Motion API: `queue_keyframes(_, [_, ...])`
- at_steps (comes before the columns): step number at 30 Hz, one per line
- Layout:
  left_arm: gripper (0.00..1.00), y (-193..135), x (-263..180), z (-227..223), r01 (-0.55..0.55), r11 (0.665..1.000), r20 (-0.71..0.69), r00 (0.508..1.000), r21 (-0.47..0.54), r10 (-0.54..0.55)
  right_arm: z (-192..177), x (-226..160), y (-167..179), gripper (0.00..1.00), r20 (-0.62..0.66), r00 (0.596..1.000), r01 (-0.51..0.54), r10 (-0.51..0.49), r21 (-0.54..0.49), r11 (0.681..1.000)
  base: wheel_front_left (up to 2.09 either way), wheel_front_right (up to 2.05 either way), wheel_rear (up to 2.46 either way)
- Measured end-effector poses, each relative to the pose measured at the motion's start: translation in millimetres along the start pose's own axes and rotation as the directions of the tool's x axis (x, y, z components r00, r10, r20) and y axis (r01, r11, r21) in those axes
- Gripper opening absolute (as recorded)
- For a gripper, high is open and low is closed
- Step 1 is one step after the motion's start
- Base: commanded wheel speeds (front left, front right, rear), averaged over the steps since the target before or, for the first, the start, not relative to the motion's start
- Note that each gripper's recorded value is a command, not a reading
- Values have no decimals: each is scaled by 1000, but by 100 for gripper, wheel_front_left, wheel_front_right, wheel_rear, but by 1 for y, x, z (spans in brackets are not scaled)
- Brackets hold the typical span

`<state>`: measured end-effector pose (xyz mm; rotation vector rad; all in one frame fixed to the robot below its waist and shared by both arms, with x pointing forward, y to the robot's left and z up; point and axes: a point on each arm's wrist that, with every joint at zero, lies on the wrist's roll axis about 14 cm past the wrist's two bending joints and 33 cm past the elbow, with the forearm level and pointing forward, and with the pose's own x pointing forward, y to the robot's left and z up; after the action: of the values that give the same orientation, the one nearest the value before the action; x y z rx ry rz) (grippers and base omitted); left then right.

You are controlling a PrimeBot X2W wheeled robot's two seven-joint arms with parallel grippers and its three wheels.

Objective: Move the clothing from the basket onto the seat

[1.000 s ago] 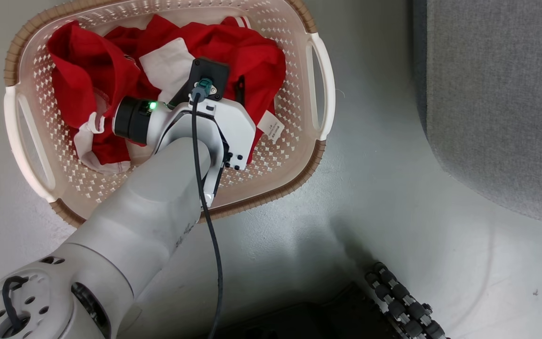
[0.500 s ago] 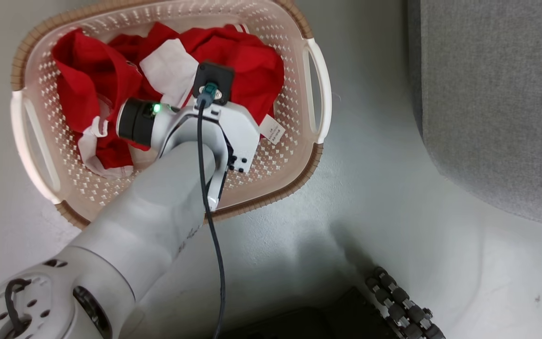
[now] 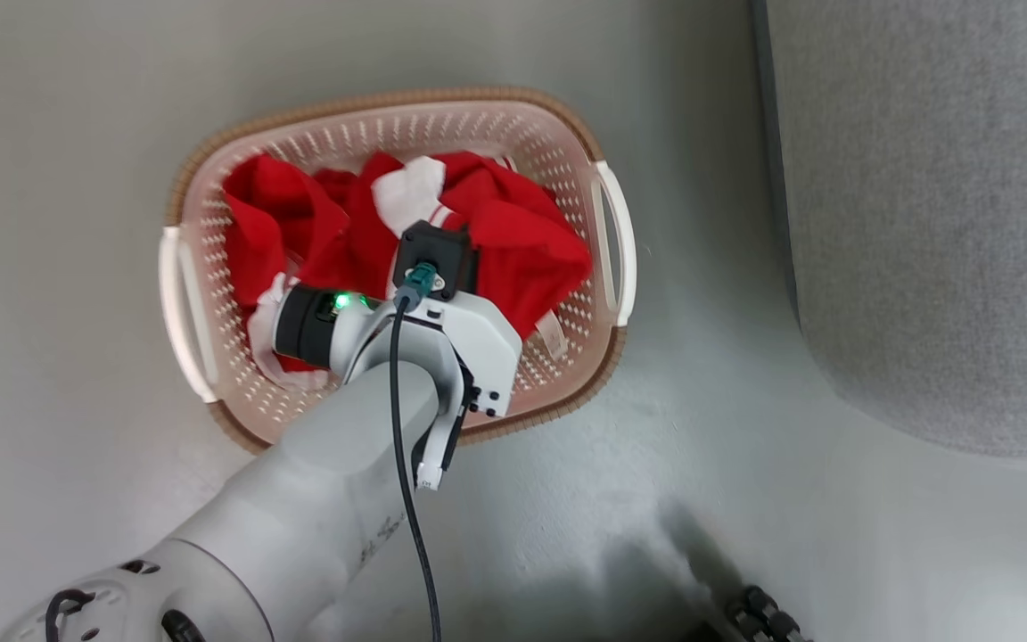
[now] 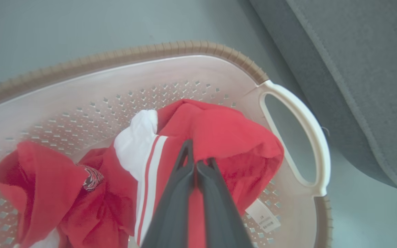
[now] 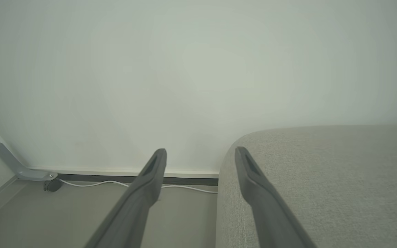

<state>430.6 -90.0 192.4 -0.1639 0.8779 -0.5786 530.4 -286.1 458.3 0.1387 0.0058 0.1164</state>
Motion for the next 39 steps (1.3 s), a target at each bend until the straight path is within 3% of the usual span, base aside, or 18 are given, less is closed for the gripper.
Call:
queue_keyframes(9, [0, -8, -50, 54, -43, 999, 166, 985, 1, 43, 26, -23, 14, 100, 22, 1000, -14, 14, 20, 1000, 0, 0, 0])
queue_keyframes(17, [0, -3, -106, 89, -118, 993, 322, 940, -1, 112, 43, -48, 36, 100, 30, 998, -50, 49, 22, 999, 0, 0, 0])
queue_keyframes(31, [0, 24, -224, 140, -265, 964, 613, 758, -24, 223, 60, -90, 95, 100, 64, 988, -145, 142, 40, 989, 0, 0, 0])
queue_keyframes(39, [0, 36, -281, 152, -319, 947, 712, 659, -27, 242, 58, -110, 124, 100, 72, 982, -176, 172, 53, 983, 0, 0, 0])
